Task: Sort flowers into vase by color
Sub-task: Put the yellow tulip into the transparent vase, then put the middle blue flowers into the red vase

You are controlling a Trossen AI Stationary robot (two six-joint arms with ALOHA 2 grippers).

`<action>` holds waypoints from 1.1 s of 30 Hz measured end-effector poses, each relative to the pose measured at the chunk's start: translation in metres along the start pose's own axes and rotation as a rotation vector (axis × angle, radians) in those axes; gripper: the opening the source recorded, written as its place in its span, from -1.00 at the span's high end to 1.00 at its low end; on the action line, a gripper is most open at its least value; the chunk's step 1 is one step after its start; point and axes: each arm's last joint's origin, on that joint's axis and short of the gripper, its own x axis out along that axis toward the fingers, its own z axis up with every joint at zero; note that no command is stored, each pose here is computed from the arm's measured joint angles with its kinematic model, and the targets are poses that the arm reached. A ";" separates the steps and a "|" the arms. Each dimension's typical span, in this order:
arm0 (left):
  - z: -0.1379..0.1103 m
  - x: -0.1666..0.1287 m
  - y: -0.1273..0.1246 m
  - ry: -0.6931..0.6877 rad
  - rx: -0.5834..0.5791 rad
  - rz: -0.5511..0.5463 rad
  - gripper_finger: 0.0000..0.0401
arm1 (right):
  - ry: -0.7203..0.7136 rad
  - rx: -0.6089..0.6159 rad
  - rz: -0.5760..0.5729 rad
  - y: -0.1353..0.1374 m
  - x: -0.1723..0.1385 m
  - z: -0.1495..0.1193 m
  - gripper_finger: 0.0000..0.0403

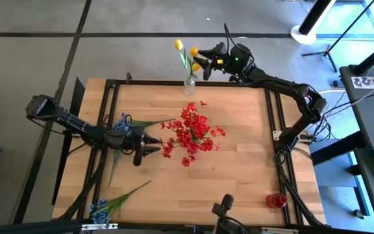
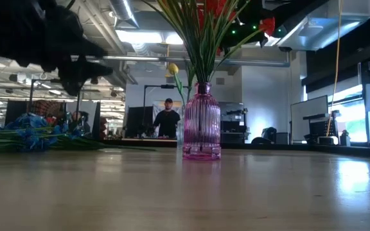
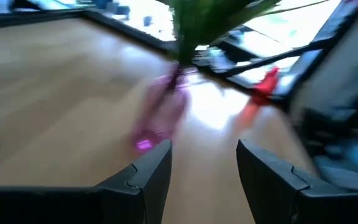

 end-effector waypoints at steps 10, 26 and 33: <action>0.008 -0.001 -0.011 -0.032 0.094 -0.225 0.12 | -0.025 -0.018 0.019 0.009 -0.027 0.031 -0.45; 0.064 0.021 0.025 0.304 0.040 0.588 0.21 | -0.171 -0.188 0.150 0.112 -0.085 0.090 -0.49; 0.067 -0.009 0.013 0.693 -0.436 0.763 0.31 | -0.080 -0.287 0.216 0.136 -0.088 0.079 -0.49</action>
